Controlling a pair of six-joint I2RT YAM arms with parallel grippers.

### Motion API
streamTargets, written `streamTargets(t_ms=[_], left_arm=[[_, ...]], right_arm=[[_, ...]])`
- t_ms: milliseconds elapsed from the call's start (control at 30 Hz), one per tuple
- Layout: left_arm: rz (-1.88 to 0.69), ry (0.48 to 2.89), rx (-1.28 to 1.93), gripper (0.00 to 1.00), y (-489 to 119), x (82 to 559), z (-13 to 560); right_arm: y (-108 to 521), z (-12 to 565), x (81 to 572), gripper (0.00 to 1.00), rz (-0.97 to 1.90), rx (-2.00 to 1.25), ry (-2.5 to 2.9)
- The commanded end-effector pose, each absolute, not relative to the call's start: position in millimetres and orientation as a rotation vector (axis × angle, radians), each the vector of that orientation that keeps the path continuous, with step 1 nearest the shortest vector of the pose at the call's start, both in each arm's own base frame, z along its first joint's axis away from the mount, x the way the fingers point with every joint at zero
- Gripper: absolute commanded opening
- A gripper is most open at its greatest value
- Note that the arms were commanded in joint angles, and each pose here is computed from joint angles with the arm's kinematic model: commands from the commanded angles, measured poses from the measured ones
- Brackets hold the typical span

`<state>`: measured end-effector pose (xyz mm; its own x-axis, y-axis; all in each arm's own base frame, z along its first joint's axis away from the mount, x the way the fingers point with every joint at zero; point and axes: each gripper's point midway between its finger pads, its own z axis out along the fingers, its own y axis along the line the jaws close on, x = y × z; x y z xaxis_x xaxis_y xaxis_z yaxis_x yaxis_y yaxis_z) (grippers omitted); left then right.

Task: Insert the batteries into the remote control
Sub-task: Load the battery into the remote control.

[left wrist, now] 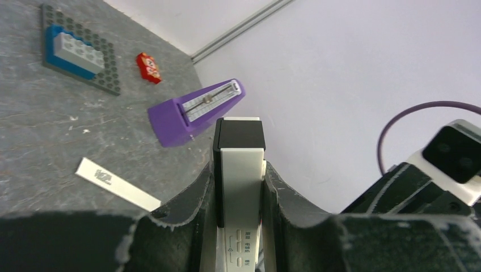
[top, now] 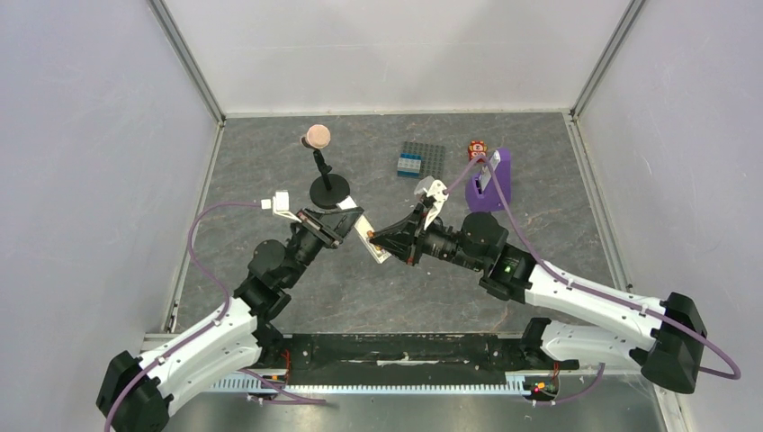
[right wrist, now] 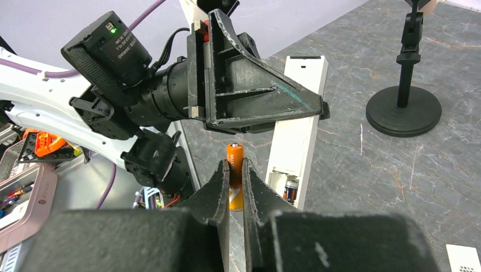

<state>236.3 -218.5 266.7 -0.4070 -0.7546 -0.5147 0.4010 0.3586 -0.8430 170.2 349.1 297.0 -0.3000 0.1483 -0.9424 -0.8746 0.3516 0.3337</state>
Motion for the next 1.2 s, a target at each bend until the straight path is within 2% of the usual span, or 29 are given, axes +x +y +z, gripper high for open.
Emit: streamTargets(t_ms=[0,700,1167], left_arm=[[-1.480,1.356,-0.351,0.02,-219,226,312],[-1.593,1.309,-0.498,0.02,-212,226,313],[-1.580,1.299,-0.526,0.02,-207,227,314]], right_arm=[[354,312,175,0.08,1.203,-0.631,1.484],[354,282,183,0.09,1.096,-0.674,1.572],[351,257,183,0.12,1.021,-0.744,1.703]])
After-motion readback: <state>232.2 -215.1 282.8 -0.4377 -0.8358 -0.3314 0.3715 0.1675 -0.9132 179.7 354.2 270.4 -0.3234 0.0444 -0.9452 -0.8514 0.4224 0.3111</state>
